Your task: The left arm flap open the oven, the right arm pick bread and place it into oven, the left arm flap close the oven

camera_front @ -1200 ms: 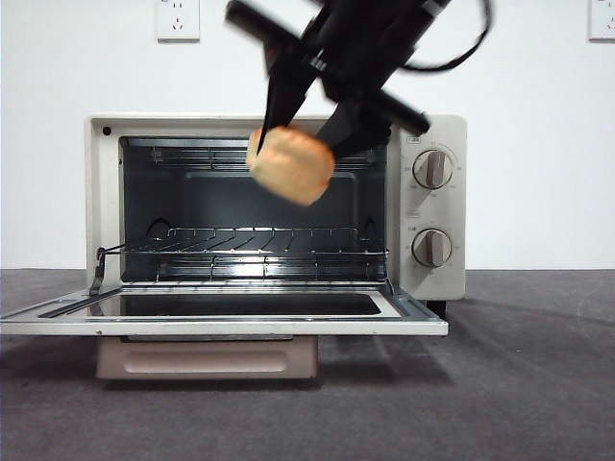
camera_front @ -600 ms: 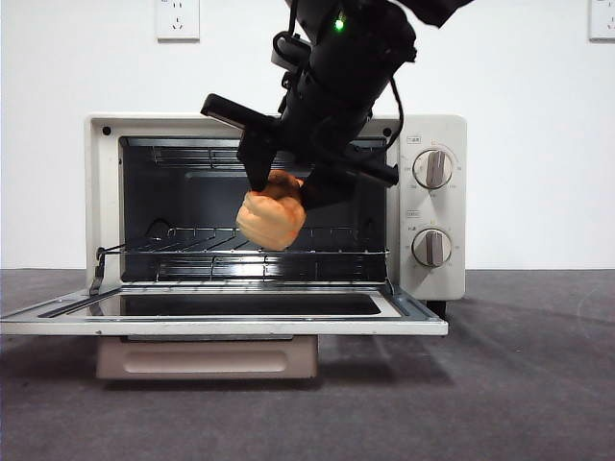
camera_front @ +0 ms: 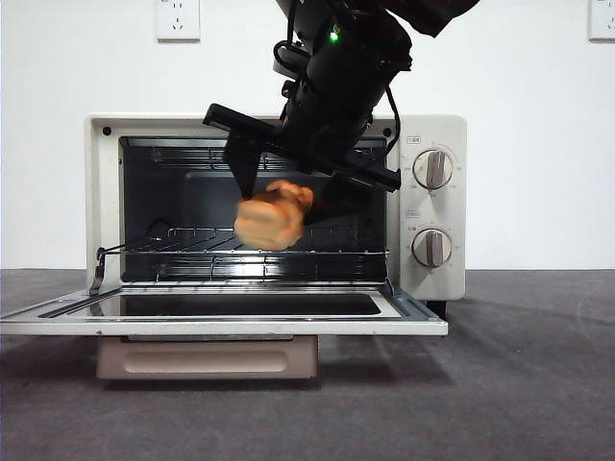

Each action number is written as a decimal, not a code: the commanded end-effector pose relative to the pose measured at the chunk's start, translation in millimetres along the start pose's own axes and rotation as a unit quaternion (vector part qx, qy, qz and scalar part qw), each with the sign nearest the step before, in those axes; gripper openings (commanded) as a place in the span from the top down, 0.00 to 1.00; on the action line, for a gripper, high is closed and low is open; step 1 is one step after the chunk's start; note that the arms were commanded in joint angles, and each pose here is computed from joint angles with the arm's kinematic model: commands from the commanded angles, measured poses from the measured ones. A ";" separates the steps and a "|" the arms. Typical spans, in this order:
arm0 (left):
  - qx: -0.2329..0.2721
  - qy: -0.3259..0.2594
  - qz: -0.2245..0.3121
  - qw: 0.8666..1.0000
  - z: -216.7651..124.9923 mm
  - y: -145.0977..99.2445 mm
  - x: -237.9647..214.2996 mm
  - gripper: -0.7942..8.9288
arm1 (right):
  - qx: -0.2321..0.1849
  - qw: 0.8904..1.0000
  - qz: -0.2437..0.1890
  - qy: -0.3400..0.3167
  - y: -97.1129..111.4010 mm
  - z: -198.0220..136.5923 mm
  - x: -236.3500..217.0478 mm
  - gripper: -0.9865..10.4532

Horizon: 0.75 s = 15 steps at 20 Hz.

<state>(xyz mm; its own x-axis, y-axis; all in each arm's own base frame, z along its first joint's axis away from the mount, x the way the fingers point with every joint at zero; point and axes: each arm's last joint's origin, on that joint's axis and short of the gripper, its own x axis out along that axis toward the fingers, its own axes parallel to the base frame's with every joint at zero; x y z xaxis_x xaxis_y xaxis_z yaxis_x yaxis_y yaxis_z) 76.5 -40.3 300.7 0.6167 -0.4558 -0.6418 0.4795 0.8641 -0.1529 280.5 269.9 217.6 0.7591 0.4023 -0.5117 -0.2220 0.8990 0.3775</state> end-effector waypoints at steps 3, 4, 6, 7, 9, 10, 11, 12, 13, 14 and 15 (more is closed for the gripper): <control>0.000 -0.003 -0.001 1.000 1.1 -0.5 -1.3 0.90 | 0.003 1.000 0.008 -0.001 7.1 0.1 2.5 0.54; 0.000 -0.003 -0.001 1.000 1.1 -0.5 -1.3 0.90 | 0.004 1.000 0.010 -0.002 7.7 2.1 -0.2 0.54; 0.000 -0.003 -0.001 1.000 1.1 -0.5 -1.3 0.90 | 0.003 1.000 0.013 -0.006 9.6 7.2 -8.7 0.54; 0.000 -0.004 -0.001 1.000 1.2 -0.5 -1.3 0.90 | -0.001 1.000 0.017 -0.010 11.9 10.6 -15.3 0.54; 0.001 -0.007 -0.001 1.000 1.9 -0.6 -1.2 0.90 | -0.003 1.000 0.027 -0.015 15.6 18.4 -30.2 0.54; 0.001 -0.008 -0.001 1.000 2.0 -0.6 -1.2 0.90 | -0.010 0.999 0.038 -0.014 18.4 21.8 -39.7 0.54; 0.001 -0.007 -0.001 1.000 1.9 -0.6 -1.2 0.90 | -0.022 0.999 0.049 -0.011 22.2 24.7 -51.7 0.54; 0.001 -0.007 -0.001 1.000 2.0 -0.6 -1.2 0.90 | -0.035 0.998 0.060 -0.007 24.7 27.2 -61.8 0.54; 0.001 -0.008 -0.001 1.000 2.1 -0.6 -1.3 0.90 | -0.047 0.997 0.068 -0.004 26.5 29.0 -70.1 0.54; 0.001 -0.009 -0.001 1.000 2.3 -0.6 -1.3 0.90 | -0.059 0.995 0.077 0.000 28.1 30.4 -78.0 0.54; 0.002 -0.011 -0.002 1.000 2.6 -0.6 -1.3 0.90 | -0.076 0.993 0.087 0.005 29.3 32.0 -87.7 0.54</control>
<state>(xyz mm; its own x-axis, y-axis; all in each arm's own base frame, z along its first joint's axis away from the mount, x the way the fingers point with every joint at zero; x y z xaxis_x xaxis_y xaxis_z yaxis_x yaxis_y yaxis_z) 76.0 -40.1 300.9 0.6187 -0.4563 -0.6395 0.4797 0.8641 -0.1525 230.2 252.2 289.7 0.6990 0.5342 -0.4755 -0.3863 0.8415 0.3777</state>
